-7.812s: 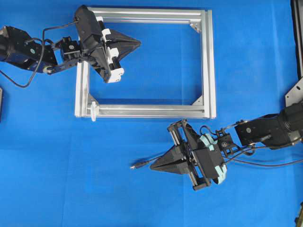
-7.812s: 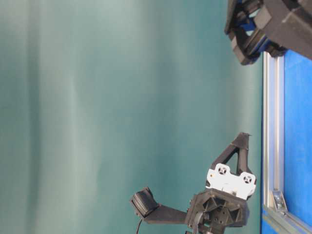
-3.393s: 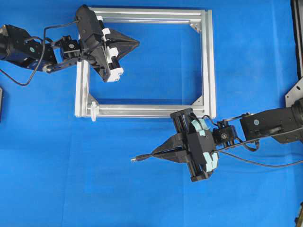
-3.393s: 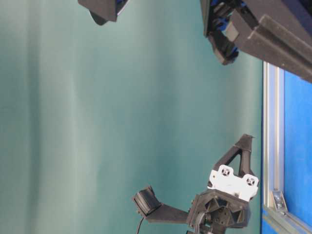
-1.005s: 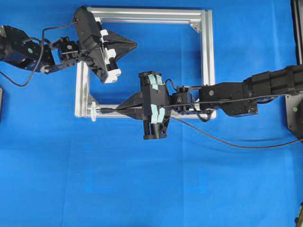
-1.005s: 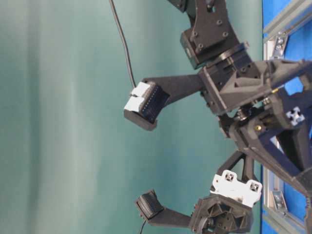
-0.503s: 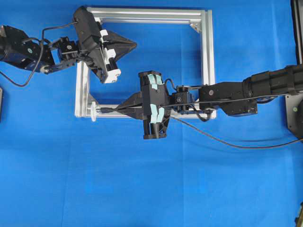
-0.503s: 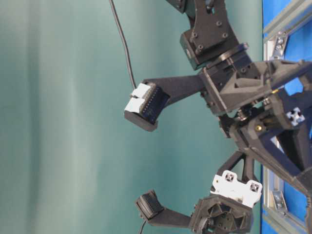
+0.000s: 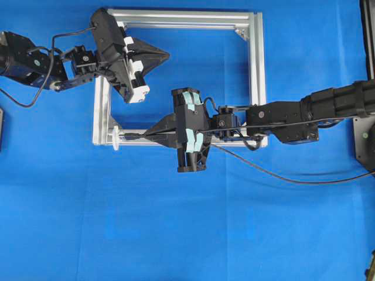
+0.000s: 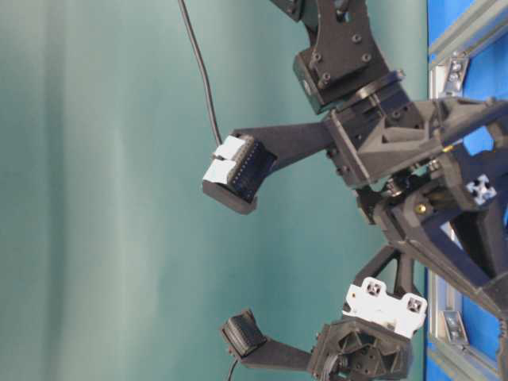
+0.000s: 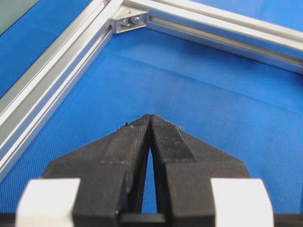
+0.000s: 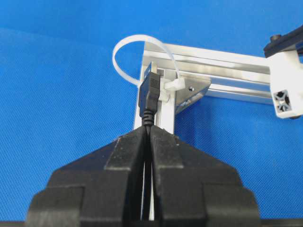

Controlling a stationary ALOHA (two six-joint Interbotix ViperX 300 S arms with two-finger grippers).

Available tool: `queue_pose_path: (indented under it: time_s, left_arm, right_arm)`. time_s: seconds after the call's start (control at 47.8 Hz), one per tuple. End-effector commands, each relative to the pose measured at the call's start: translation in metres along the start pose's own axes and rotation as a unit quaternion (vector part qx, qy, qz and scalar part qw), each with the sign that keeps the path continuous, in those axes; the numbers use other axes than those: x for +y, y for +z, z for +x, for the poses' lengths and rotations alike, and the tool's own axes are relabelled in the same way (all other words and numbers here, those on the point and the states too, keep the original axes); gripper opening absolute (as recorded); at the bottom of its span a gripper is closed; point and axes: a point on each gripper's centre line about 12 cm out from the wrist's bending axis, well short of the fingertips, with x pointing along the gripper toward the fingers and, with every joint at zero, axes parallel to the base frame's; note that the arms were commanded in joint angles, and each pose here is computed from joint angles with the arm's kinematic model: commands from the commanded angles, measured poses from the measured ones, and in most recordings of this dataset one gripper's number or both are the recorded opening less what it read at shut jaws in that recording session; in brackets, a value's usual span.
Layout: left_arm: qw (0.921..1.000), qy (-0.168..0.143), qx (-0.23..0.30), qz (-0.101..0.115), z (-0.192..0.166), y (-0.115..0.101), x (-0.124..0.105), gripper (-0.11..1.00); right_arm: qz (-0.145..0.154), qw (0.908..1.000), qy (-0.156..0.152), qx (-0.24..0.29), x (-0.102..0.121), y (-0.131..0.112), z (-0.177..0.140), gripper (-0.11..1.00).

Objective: Insert the wire through the string loop located on the left side.
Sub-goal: 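Push the plug through the white loop with the right gripper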

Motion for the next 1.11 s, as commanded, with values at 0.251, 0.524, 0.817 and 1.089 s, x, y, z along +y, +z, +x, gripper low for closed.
queue_pose_path:
  time_s: [0.251, 0.524, 0.817, 1.089]
  left_arm:
    - [0.9997, -0.002, -0.024, -0.001, -0.0021, 0.0156, -0.0004, 0.0]
    - [0.9997, -0.002, -0.023, -0.001, -0.0021, 0.0154, -0.0004, 0.0]
    - [0.9997, -0.002, -0.024, 0.0, -0.0018, 0.016, -0.0005, 0.0]
    - [0.9997, -0.001, -0.026, -0.001, -0.0018, 0.0165, 0.0001, 0.0]
  right_arm:
    - [-0.001, 0.9998, 0.0, -0.019, -0.0001, 0.0147, -0.0019, 0.0]
    - [-0.001, 0.9998, 0.0, -0.019, -0.0001, 0.0147, -0.0019, 0.0]
    - [-0.001, 0.9998, 0.0, -0.021, -0.0001, 0.0159, -0.0015, 0.0]
    - [-0.001, 0.9997, 0.0, -0.025, 0.0, 0.0181, 0.0038, 0.0]
